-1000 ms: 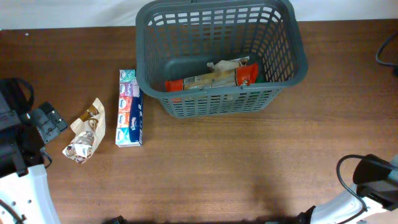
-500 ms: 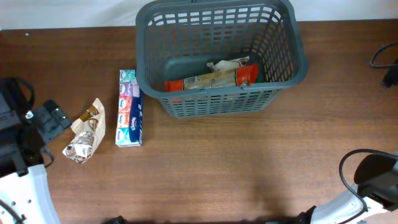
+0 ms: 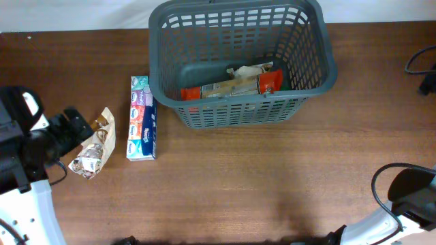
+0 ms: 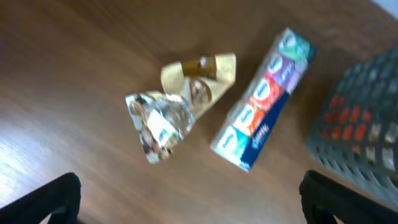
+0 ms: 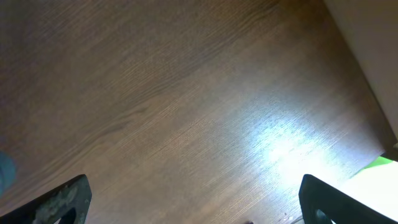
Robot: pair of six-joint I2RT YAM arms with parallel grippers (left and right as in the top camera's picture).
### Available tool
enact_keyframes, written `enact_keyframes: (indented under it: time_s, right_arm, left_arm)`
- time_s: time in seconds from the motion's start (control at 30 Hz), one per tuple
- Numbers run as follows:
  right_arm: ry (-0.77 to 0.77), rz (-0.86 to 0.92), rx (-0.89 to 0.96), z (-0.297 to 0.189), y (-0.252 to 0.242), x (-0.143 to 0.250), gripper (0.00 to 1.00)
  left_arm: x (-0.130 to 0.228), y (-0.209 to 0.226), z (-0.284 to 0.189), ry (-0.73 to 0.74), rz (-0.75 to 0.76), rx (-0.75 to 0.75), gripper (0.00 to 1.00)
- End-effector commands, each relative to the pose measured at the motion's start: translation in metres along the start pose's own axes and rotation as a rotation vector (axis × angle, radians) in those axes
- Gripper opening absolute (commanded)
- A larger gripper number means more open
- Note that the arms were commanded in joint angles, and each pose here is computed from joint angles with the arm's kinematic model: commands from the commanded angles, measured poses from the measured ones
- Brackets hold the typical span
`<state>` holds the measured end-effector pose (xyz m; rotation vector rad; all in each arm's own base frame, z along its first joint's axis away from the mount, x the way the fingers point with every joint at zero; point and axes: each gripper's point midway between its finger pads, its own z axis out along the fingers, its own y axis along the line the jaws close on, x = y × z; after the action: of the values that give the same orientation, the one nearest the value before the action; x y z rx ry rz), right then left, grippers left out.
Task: Pack container
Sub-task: 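Move the left gripper over the crumpled snack bag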
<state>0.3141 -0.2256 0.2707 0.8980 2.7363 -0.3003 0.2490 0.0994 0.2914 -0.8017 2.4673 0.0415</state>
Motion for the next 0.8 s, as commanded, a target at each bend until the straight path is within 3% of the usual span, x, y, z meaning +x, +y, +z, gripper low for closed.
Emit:
enact_keyframes:
  time_s: [0.0, 0.13, 0.27, 0.43, 0.77]
  right_arm:
    - [-0.001, 0.011, -0.008, 0.000, 0.000, 0.000, 0.99]
    - [-0.001, 0.011, -0.008, 0.000, 0.000, 0.000, 0.99]
    - [-0.001, 0.011, -0.008, 0.000, 0.000, 0.000, 0.99]
    - [-0.001, 0.011, -0.008, 0.000, 0.000, 0.000, 0.99]
    - [-0.001, 0.011, -0.008, 0.000, 0.000, 0.000, 0.99]
  left_arm:
    - [0.004, -0.015, -0.008, 0.011, 0.012, 0.097, 0.99]
    - [0.003, -0.021, -0.009, 0.004, 0.085, 0.130, 0.99]
    - [-0.003, -0.054, -0.012, -0.037, 0.324, 0.317, 0.99]
    - [-0.016, -0.059, 0.009, -0.036, 0.416, 0.327, 0.99]
    - [-0.017, -0.057, 0.091, 0.172, 0.379, 0.310, 0.99]
